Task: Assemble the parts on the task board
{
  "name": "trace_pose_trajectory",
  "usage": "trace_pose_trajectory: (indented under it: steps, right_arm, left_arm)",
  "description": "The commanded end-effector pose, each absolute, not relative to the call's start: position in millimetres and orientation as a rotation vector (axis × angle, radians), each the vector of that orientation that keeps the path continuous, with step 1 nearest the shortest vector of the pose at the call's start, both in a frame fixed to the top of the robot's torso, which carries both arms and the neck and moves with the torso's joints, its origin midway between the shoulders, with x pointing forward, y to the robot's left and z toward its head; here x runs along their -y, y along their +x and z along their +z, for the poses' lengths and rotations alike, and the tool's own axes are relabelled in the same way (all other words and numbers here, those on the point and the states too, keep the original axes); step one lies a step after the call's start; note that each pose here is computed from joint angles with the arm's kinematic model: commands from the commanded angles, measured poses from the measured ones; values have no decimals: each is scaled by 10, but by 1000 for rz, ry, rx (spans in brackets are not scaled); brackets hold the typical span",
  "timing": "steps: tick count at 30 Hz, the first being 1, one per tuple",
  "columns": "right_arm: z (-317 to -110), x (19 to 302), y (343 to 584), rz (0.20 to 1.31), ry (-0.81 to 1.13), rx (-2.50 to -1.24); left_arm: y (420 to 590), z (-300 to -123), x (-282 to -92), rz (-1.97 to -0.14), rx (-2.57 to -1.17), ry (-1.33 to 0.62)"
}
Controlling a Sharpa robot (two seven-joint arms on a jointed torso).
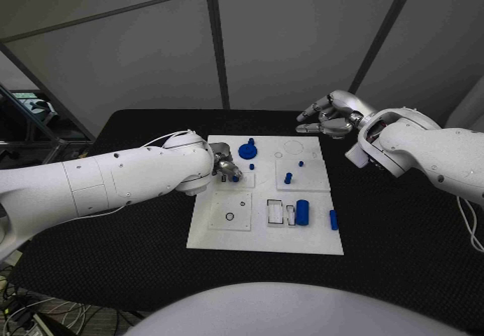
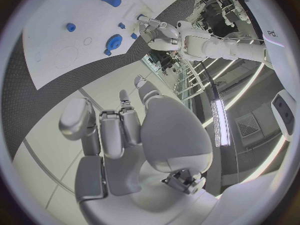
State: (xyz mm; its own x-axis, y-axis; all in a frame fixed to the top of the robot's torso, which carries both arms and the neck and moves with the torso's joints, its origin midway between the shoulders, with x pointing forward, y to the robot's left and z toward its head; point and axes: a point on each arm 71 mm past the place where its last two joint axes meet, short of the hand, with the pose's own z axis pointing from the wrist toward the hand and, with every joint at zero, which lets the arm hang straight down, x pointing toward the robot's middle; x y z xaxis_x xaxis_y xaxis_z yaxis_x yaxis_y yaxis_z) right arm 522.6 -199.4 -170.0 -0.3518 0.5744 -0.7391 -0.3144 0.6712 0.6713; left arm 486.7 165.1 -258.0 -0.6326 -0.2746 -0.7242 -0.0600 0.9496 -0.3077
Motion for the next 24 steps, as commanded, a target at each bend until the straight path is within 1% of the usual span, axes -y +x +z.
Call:
trace_pose_trajectory:
  steps: [1,17,24]
  right_arm:
    - [-1687,1985,5226,936,205,-1698]
    - [-1687,1984,5226,936,205,-1698]
    - [-1688,1998,5229,934,206,-1698]
  left_arm:
    - [4864,-2584,-1642,-317,-2259,-233]
    - [4888,-2585,-1667,-311,-2248,-250]
    - [4879,-2576,-1719,-309,-2247,-261]
